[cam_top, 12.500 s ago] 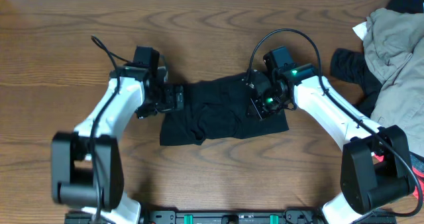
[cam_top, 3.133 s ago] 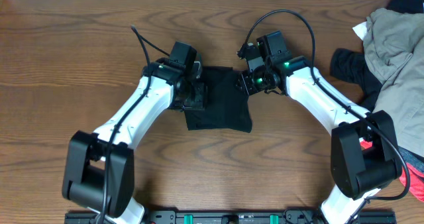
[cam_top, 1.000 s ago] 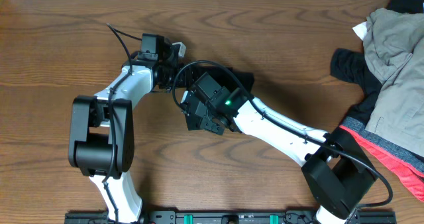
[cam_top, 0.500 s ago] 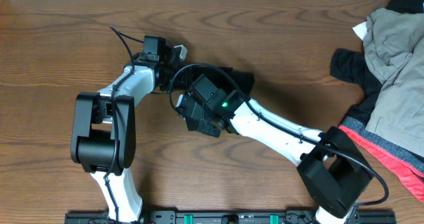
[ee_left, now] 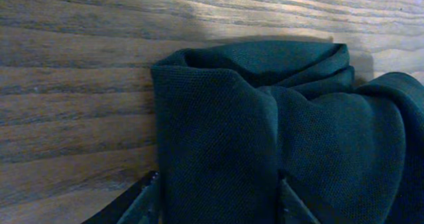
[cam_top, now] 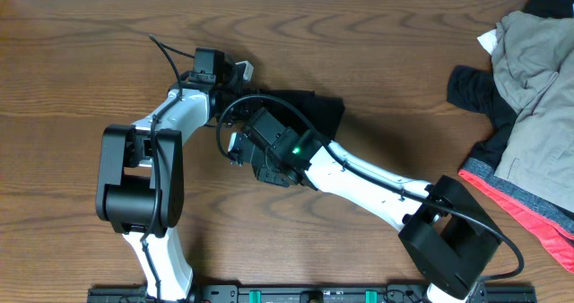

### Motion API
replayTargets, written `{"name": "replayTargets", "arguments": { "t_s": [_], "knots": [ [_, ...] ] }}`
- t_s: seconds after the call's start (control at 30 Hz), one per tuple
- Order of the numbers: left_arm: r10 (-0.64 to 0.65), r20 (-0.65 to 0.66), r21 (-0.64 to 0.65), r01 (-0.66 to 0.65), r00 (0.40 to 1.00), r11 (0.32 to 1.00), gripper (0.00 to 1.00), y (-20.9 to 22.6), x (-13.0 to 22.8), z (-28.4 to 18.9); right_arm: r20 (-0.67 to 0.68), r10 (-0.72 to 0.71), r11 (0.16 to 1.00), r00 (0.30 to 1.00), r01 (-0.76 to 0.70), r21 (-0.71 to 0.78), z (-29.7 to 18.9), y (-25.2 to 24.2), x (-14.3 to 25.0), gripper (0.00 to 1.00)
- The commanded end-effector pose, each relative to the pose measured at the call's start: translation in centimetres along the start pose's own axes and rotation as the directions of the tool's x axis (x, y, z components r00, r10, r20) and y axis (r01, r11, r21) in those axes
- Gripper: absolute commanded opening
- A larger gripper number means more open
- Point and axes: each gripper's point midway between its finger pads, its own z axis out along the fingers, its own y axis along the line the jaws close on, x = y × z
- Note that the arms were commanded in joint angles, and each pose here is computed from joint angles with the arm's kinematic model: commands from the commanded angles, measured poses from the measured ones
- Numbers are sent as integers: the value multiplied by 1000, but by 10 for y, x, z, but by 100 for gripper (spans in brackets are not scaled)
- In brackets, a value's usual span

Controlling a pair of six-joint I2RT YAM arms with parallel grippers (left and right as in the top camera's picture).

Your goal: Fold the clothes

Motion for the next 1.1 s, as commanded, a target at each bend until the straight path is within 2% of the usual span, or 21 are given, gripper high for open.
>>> {"name": "replayTargets", "arguments": {
  "t_s": [0.0,0.33,0.4,0.47,0.5,0.53,0.57,0.73,0.87,1.07],
  "knots": [
    [9,-24,-9,-9,1000,1000,55,3,5,6,-17,-28,998,999,29,58,3,-15,1,41],
    [9,-24,-9,-9,1000,1000,55,3,5,6,-49,-39,998,998,41,40,20,-11,10,38],
    [9,-24,-9,-9,1000,1000,55,3,5,6,-54,-39,998,998,41,38,24,-11,11,28],
    [8,-24,-9,-9,1000,1000,55,3,5,6,-55,-38,998,998,40,43,26,-11,11,12],
    [9,-24,-9,-9,1000,1000,50,3,5,6,-55,-35,998,998,37,49,26,-12,11,8],
    [9,-24,-9,-9,1000,1000,26,3,5,6,-58,-18,998,998,22,67,25,-15,11,5],
    [8,-24,-9,-8,1000,1000,7,3,5,6,-61,-8,997,998,13,81,24,-18,11,1],
    [5,-23,-12,-5,1000,1000,6,3,5,6,-38,6,994,999,-2,109,7,-24,5,1],
    [-20,-12,-82,19,1000,996,6,15,3,6,-11,16,994,1000,-15,113,-10,-25,-1,1],
    [-25,-4,-136,25,1000,990,6,25,3,5,-67,25,1000,997,-24,13,-16,-5,15,2]
  ]
}}
